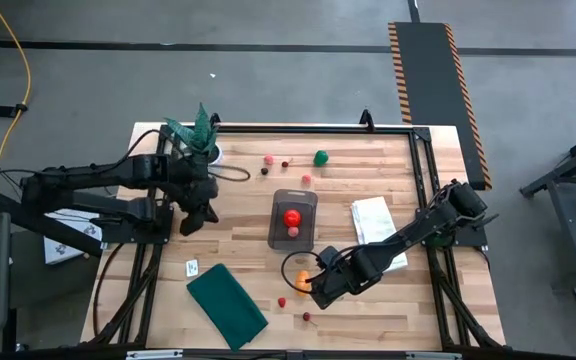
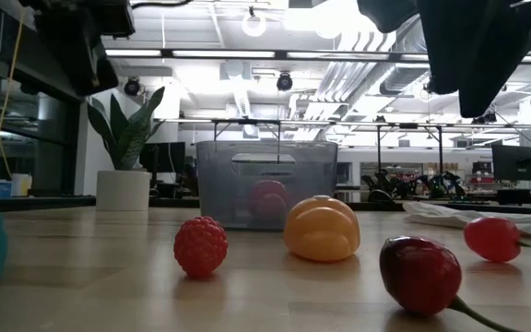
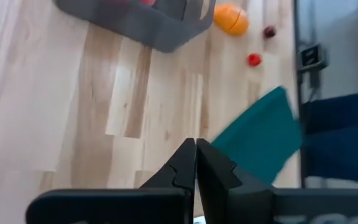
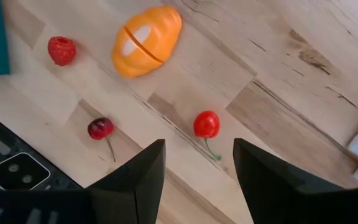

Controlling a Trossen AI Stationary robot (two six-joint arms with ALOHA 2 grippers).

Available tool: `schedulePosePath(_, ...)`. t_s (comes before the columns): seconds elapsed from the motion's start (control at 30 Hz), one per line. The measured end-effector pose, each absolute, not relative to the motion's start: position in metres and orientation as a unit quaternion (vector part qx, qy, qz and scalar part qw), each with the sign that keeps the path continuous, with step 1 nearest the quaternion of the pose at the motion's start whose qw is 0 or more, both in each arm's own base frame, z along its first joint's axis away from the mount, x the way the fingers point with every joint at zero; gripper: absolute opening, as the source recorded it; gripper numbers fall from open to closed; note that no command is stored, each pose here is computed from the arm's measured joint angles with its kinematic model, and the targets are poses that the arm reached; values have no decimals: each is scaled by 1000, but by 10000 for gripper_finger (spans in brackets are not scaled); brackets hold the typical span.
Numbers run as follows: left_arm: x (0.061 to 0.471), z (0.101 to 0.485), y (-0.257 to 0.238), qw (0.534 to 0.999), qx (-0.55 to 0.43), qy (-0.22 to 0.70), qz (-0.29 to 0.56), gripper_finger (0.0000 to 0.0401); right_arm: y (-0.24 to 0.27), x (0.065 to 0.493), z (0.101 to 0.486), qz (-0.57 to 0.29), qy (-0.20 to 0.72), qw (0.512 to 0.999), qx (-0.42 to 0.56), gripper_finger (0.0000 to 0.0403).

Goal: Pick and placing Produce into tupperware
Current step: Put the red cherry into the transparent black bin

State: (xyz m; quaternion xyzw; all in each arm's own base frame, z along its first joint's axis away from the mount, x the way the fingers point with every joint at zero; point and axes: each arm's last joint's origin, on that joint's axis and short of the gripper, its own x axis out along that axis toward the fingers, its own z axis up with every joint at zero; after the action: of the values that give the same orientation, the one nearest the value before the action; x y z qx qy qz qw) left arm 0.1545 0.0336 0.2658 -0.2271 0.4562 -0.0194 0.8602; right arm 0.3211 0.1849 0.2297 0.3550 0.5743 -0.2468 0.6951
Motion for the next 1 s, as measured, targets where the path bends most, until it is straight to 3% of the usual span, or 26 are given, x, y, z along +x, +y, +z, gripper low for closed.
schedulePosePath(0.37, 168, 271, 1, 893, -137, 429, -9, 3, 193, 317, 227, -242, 577, 699, 346, 181)
schedulePosePath(1.0, 168, 271, -6, 887, -160, 433, -5, 3, 204, 333, 176, -254, 612, 678, 319, 181)
